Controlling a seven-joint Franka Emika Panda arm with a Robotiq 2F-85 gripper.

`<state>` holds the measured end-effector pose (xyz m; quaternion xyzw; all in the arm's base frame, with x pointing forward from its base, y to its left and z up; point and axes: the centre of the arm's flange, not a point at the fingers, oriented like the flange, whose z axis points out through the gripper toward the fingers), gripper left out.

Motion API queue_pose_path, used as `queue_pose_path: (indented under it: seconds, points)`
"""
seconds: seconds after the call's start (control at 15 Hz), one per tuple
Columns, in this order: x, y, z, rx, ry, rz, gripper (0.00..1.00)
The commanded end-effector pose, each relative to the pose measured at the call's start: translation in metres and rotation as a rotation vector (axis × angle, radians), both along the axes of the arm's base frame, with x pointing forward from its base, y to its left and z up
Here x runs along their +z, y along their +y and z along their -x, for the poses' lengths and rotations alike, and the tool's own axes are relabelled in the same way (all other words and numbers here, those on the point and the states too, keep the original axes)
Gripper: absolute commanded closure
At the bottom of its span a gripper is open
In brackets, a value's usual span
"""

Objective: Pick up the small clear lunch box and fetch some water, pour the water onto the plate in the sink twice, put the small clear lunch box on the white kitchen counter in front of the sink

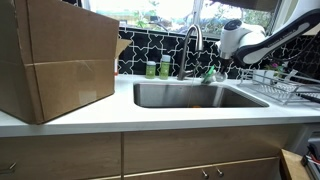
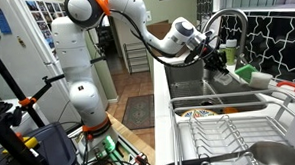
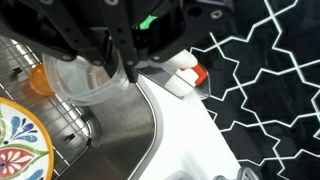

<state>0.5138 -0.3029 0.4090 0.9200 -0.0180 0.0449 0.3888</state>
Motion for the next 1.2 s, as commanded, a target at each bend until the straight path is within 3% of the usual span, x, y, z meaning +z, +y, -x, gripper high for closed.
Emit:
queue_pose_path:
  seconds: [0.0,0.07,0.47,0.87,1.13]
  points:
    - [0.000,0.000,0.000,-0.001,0.000,0.000,0.89]
    - [0.000,-0.001,0.000,-0.001,0.000,0.000,0.97]
    - [-0.008,0.044,-0.003,0.142,0.062,0.176,0.97]
    - [-0.023,0.054,0.013,0.137,0.110,0.343,0.97]
    - [-0.031,0.063,0.022,0.154,0.127,0.408,0.97]
